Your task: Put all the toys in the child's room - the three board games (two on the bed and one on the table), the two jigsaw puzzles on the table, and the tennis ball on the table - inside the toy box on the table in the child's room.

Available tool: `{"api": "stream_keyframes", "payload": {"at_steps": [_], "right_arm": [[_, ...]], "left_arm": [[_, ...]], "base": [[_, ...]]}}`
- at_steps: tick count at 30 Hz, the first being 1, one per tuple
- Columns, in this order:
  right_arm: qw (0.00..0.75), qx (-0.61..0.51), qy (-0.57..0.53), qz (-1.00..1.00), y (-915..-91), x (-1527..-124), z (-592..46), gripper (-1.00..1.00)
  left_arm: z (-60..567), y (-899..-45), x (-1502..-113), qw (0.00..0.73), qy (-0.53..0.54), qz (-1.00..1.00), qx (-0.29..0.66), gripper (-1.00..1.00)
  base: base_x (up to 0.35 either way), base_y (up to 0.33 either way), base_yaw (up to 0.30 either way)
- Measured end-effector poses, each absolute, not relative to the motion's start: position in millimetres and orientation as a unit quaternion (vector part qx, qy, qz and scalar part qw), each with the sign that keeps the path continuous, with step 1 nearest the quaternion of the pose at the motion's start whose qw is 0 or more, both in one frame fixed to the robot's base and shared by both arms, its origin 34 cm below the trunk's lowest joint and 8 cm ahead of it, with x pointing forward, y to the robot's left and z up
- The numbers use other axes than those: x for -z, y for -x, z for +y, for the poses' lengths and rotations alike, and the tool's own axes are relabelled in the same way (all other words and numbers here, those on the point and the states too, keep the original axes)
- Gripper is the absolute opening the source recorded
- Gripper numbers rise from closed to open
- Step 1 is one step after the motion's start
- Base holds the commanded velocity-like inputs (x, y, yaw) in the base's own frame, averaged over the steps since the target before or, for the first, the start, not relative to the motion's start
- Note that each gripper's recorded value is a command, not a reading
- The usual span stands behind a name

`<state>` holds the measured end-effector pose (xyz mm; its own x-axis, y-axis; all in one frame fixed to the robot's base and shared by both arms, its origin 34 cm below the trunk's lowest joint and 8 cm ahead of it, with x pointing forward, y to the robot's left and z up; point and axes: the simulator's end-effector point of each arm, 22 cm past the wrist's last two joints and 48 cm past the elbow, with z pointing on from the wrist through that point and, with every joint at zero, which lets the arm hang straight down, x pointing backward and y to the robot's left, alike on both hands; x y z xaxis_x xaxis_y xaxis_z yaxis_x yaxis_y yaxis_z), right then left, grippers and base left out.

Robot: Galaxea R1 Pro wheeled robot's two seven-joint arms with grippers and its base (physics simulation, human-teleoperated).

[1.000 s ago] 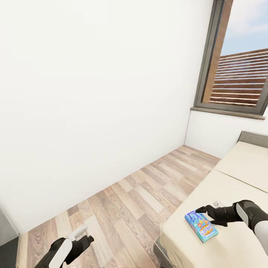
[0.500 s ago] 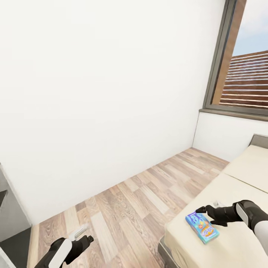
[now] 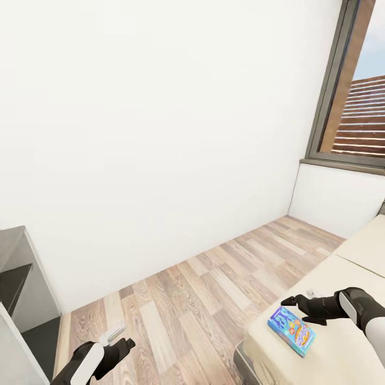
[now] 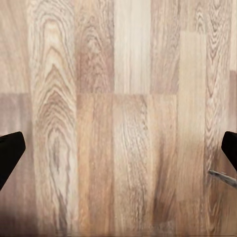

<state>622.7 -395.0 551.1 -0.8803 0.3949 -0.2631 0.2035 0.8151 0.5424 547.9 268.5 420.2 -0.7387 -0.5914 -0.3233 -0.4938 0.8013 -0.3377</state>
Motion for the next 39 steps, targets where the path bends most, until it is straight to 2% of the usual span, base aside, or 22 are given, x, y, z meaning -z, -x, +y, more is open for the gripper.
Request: {"api": "stream_keyframes", "payload": {"at_steps": [6,19,39], "right_arm": [[0.185,-0.259,-0.160,0.934,-622.6,-551.2,-395.0,1.00],[0.189,-0.259,-0.158,0.934,-623.1,-555.5,-394.8,1.00],[0.189,-0.259,-0.158,0.934,-622.8,-556.1,-394.8,1.00]], "left_arm": [[268.4,-547.9,-420.3,0.211,0.293,0.925,0.116,1.00],[269.8,-549.8,-424.3,0.216,0.294,0.924,0.116,1.00],[269.7,-550.2,-425.2,0.217,0.293,0.924,0.117,1.00]], "base": [[-0.190,-0.106,0.002],[-0.012,-0.006,0.119],[-0.058,-0.010,0.023]]}}
